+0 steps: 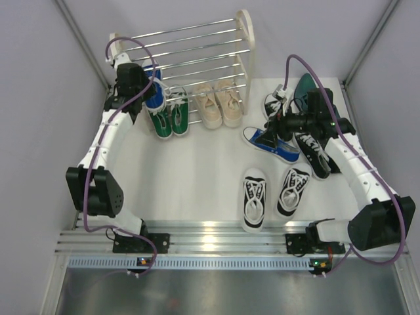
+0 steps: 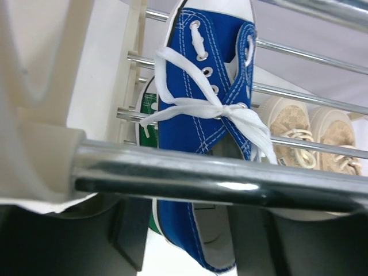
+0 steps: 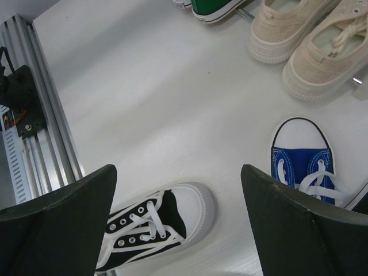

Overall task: Place and organize the shoes onto the shoe shelf
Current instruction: Place the shoe at the shoe shelf, then pick up the shoe at the center of the board.

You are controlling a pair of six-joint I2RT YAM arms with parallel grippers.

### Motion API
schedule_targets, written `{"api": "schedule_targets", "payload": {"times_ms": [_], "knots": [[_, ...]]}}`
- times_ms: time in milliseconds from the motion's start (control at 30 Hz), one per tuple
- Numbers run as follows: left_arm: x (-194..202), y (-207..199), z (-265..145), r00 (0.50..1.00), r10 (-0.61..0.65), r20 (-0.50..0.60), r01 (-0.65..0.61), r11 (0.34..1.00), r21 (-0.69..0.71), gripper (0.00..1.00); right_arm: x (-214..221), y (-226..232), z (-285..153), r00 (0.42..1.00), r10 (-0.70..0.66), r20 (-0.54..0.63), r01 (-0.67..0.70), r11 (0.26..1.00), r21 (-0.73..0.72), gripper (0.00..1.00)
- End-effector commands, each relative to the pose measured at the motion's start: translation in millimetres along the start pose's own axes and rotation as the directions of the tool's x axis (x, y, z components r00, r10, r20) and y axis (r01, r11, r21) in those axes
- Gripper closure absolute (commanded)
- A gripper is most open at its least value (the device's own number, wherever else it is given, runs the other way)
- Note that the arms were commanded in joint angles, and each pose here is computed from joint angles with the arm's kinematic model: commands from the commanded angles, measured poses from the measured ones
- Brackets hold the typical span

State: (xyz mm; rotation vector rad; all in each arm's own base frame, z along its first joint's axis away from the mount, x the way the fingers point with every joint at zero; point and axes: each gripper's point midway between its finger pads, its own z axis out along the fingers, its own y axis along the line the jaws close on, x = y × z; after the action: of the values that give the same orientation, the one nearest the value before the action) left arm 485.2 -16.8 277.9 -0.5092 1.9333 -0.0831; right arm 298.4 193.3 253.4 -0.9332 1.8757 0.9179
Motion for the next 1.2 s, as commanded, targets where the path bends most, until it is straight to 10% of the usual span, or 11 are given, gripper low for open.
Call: {"api": "schedule_targets", "payload": {"times_ms": [0, 400, 600, 1167], "knots": [[-48, -16, -26, 0.991, -0.053, 0.122, 0.042, 0.995, 0.088, 0.42, -12, 1, -12, 0.997, -0.067, 0.039, 0.066, 0.998, 0.019, 0.11], [-26, -10, -103, 0.996, 0.009, 0.083, -0.026, 0.977, 0.213, 0.17, 9, -40, -31, 0.991, -0.101, -0.091, 0.118, 0.971, 0.207, 0.10], [7, -5, -167, 0.998, 0.025, 0.060, -0.044, 0.936, 0.349, 0.11, 69, -83, -47, 0.928, -0.105, -0.359, 0.216, 0.934, 0.286, 0.11], [164, 24, -234, 0.935, -0.249, -0.254, 0.346, 0.798, 0.493, 0.13, 121, -186, -31, 0.766, -0.186, -0.616, 0.409, 0.880, 0.242, 0.37]]}}
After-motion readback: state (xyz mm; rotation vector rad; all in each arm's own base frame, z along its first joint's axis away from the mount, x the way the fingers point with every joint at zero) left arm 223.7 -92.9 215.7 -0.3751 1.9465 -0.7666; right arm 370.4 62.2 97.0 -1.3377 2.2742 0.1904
